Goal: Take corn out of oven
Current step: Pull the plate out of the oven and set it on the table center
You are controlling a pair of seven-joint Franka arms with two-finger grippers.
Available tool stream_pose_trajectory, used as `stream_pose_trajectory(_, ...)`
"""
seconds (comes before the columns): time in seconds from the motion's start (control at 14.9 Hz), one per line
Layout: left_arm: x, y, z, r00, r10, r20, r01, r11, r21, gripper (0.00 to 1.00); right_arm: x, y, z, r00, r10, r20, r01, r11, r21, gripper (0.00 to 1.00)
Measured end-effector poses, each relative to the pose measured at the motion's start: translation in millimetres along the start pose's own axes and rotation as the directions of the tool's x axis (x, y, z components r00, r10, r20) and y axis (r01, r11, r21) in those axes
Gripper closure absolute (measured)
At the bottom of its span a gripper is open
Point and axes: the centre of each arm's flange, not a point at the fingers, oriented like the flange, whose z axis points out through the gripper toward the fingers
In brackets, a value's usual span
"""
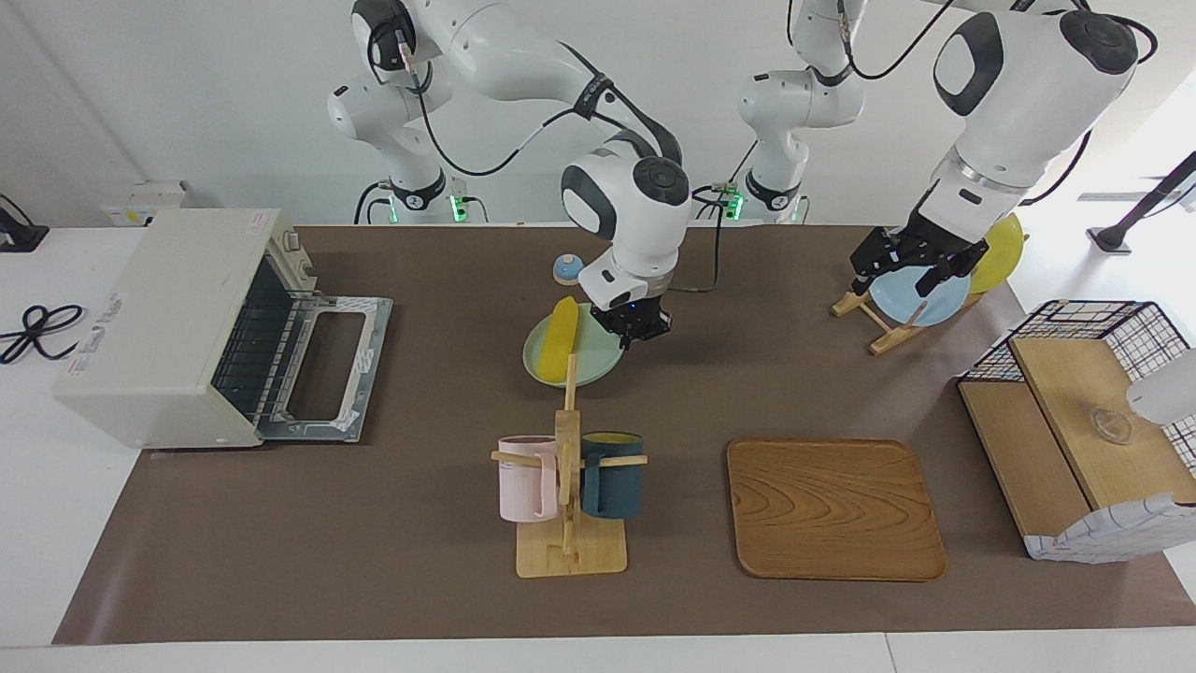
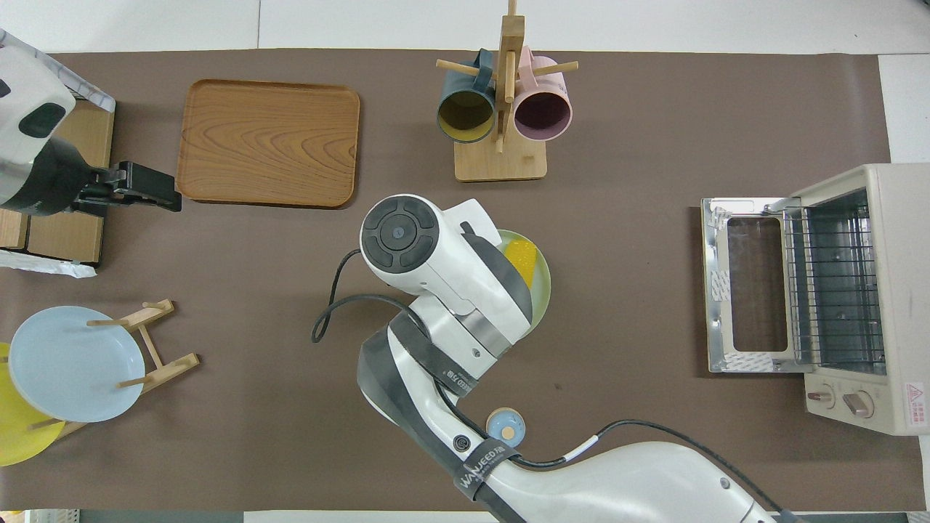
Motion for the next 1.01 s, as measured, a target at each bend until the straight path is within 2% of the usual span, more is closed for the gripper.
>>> stream_pose_trajectory(0.4, 3.4, 0.4, 2.9, 1.000, 0.000, -0.008, 0.000, 1.000, -0.002, 0.00, -1.0, -2.1, 26.4, 0.996, 0.083, 0.021, -0.085, 0.990, 0.112, 0.97)
stream_pose_trajectory(0.47, 4.1, 0.8, 4.1, 1.000, 0.001, -0.007, -0.001, 1.000, -0.002, 0.00, 0.4, -2.5, 25.6, 0.996, 0.093, 0.019, -0.094, 0.988, 0.126, 0.92)
stream_pose_trajectory(0.6, 5.5, 1.4, 6.8, 1.000, 0.001, -0.005, -0.002, 1.000, -0.003, 0.00, 2.5, -5.1, 20.6, 0.995, 0.100, 0.005, -0.099, 0.982, 0.161, 0.74)
stream_pose_trajectory(0.74, 6.6, 2.2, 7.8, 1.000, 0.001, -0.007, -0.001, 1.000, -0.007, 0.00, 5.8, -6.8, 10.6, 0.995, 0.103, -0.013, -0.098, 0.977, 0.188, 0.72)
stream_pose_trajectory(0.87, 7.5, 3.5, 8.2, 1.000, 0.002, -0.012, -0.002, 1.000, -0.014, 0.00, 14.3, -2.1, -7.4, 0.996, 0.082, -0.034, -0.074, 0.980, 0.187, 0.72)
stream_pose_trajectory(1.01, 8.3, 9.4, 10.4, 1.000, 0.011, -0.013, -0.011, 1.000, -0.016, 0.00, 33.3, 22.6, -29.2, 0.998, 0.027, -0.059, -0.019, 0.991, 0.133, 0.74)
